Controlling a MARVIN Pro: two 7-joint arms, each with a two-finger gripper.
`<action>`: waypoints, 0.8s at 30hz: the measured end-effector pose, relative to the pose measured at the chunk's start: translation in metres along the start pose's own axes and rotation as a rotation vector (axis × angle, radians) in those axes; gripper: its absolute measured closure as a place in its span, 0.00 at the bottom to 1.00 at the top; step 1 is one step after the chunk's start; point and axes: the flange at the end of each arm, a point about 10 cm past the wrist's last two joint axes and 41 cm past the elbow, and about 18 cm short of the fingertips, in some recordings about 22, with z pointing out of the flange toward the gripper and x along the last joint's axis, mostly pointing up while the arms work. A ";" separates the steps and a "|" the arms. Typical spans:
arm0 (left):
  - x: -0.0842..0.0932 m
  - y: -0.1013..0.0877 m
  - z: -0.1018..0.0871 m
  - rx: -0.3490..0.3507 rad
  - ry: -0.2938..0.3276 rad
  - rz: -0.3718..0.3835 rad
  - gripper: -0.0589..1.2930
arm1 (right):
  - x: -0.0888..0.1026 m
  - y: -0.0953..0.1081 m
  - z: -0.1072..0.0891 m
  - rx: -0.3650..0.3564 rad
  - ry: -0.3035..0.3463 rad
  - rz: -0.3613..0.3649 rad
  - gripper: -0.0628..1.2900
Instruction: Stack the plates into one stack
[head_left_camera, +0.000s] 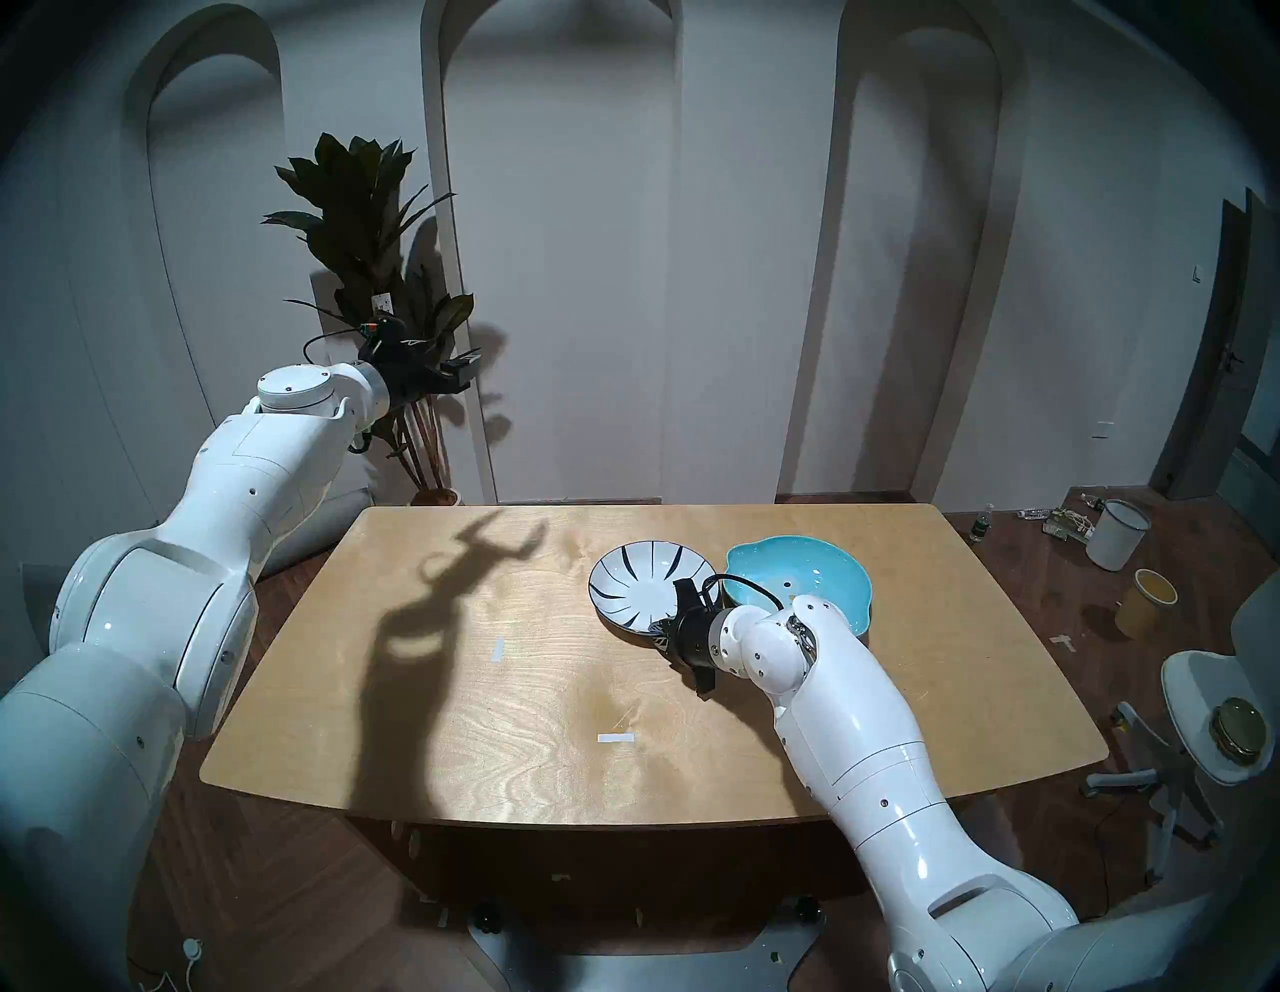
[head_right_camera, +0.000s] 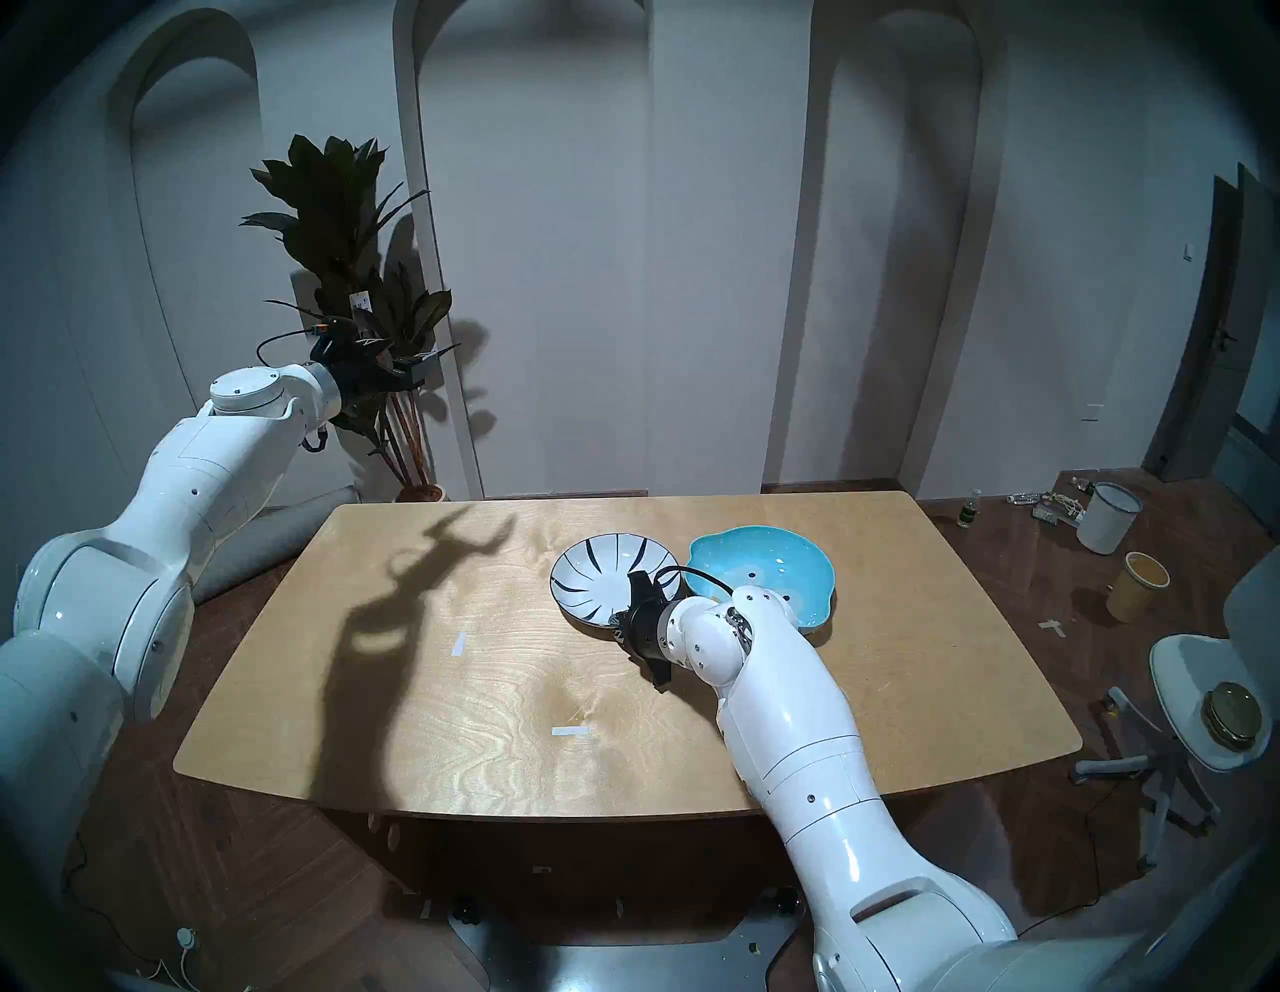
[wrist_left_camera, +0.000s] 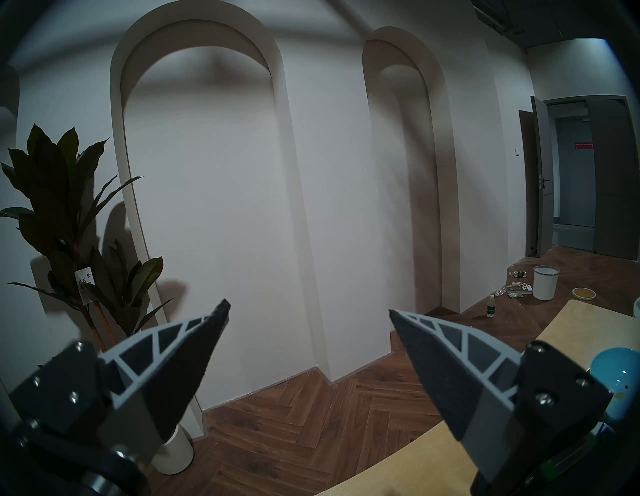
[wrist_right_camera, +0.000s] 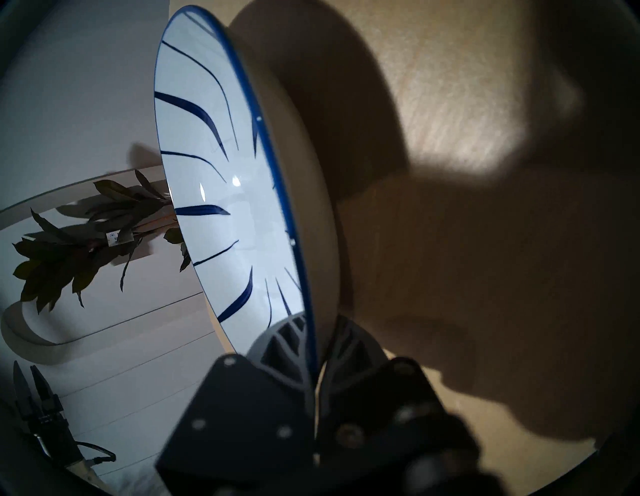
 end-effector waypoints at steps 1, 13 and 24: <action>0.000 0.000 0.000 0.000 0.000 0.000 0.04 | -0.001 0.000 0.000 -0.003 0.008 -0.032 0.97; 0.000 0.000 0.000 0.000 0.000 0.000 0.04 | -0.010 0.005 0.003 0.026 0.076 -0.245 0.97; 0.000 0.000 0.000 0.000 0.000 0.000 0.04 | -0.009 0.011 0.000 0.110 0.105 -0.216 0.97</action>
